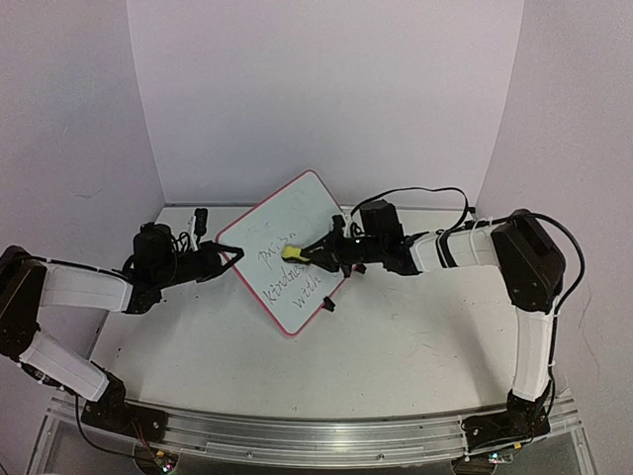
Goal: Erase the whiteboard
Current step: Erase the whiteboard at the center of the board.
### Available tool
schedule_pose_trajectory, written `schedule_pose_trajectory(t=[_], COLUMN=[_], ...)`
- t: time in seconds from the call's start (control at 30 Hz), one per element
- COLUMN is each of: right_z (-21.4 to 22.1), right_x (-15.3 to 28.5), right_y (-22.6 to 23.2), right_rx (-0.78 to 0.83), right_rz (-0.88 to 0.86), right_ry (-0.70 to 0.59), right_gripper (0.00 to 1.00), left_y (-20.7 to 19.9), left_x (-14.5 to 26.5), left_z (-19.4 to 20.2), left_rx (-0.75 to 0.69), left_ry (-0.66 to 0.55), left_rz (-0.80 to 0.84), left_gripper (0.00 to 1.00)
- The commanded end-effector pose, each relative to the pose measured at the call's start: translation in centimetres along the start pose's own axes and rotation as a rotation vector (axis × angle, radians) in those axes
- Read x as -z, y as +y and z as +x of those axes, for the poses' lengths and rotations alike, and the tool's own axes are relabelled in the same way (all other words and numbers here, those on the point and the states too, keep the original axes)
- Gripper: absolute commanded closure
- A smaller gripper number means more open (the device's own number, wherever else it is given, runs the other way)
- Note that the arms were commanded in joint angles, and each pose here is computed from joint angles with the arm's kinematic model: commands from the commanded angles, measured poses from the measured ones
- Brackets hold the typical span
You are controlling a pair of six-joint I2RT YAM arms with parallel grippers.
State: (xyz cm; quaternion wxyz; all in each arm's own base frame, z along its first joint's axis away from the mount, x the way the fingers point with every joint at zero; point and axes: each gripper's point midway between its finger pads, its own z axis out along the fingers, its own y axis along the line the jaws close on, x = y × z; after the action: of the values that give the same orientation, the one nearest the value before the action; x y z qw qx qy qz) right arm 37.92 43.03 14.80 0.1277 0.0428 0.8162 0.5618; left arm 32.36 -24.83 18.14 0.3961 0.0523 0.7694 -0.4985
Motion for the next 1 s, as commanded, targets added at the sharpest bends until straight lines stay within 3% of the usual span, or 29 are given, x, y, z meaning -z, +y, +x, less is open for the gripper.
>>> schedule_pose_trajectory(t=[0.0, 0.23, 0.53, 0.97], right_z=[-0.1, -0.2, 1.3, 5.6], right_x=[2.5, 1.5, -5.1, -1.5], right_y=[-0.9, 1.6, 8.5, 0.0], right_rx=[0.036, 0.068, 0.13, 0.056], right_rz=[0.034, -0.02, -0.147, 0.031], right_ry=[-0.045, -0.026, 0.065, 0.08], right_gripper=[1.0, 1.0, 1.0, 1.0], left_y=[-1.5, -2.6, -2.2, -2.9], left_x=[0.1, 0.4, -0.1, 0.0], left_z=[4.7, 4.7, 5.6, 4.9], left_rx=[0.075, 0.07, 0.062, 0.039], left_ry=[0.223, 0.244, 0.273, 0.258], left_rz=[0.026, 0.03, 0.021, 0.038], left_gripper=[1.0, 1.0, 1.0, 1.0])
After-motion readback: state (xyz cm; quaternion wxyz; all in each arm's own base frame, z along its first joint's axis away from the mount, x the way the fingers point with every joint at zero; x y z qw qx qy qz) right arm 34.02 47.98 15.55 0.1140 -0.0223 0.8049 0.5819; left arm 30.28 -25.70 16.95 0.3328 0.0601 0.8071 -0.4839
